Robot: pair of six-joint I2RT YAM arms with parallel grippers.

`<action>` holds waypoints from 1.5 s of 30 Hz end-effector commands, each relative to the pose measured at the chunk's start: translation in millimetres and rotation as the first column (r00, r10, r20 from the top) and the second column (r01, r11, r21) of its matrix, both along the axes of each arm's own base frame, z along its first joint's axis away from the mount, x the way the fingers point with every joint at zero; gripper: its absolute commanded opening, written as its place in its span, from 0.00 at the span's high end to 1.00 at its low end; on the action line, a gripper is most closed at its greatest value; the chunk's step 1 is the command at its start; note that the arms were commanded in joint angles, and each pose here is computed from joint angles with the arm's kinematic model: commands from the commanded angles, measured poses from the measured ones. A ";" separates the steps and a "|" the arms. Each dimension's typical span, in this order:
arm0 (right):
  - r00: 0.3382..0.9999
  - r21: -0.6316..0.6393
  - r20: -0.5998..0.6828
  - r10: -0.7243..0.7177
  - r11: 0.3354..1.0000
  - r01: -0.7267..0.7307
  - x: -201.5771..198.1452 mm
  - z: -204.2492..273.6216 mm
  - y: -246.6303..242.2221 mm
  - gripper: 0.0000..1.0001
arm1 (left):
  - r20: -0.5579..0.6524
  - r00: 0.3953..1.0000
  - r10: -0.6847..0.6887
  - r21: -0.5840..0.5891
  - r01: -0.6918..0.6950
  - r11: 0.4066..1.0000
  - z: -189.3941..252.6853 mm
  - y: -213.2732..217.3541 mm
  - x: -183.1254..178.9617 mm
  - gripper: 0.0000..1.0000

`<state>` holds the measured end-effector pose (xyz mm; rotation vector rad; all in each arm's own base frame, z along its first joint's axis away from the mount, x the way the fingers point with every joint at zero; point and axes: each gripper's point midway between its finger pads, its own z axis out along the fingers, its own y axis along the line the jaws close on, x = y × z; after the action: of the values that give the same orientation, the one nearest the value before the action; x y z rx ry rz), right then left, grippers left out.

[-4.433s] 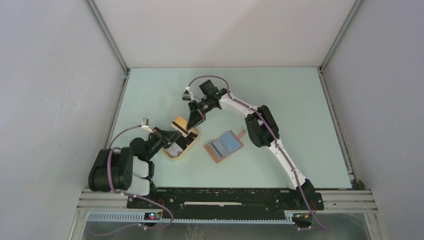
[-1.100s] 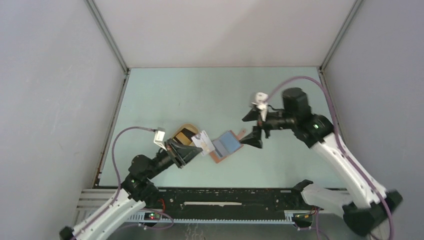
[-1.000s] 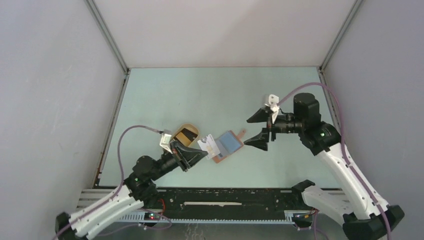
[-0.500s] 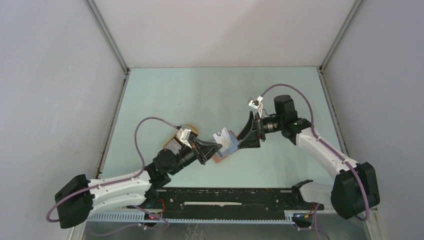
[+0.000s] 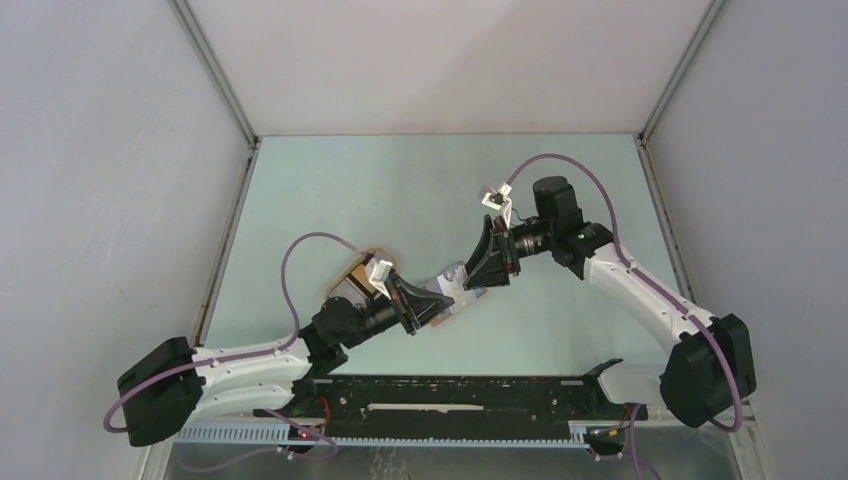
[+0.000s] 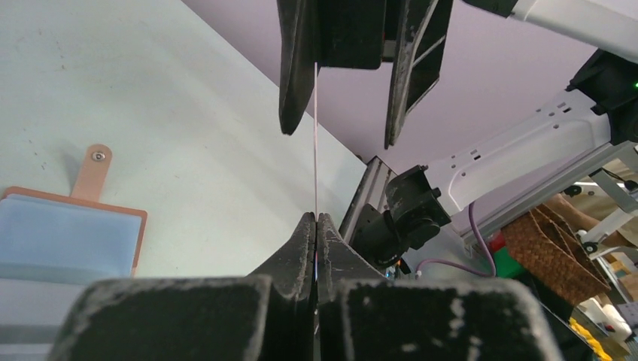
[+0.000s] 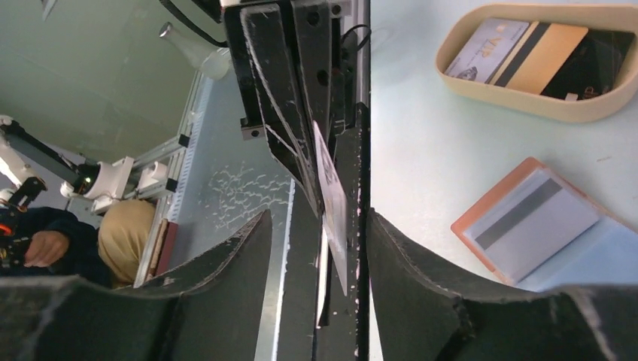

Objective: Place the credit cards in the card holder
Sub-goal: Insert the credit card into the card holder.

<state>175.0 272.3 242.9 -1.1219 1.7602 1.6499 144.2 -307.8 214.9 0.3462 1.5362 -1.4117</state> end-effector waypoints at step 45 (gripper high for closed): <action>0.871 -0.349 -0.290 -0.397 0.891 0.291 127.2 -143.5 0.0 1.00 | -0.386 0.834 0.394 0.435 -0.212 0.875 -149.7 20.3 80.2 0.99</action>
<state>283.3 265.6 92.8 -0.5732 2.3860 1.4900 212.5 -282.1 57.4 0.0403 2.1512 -0.9811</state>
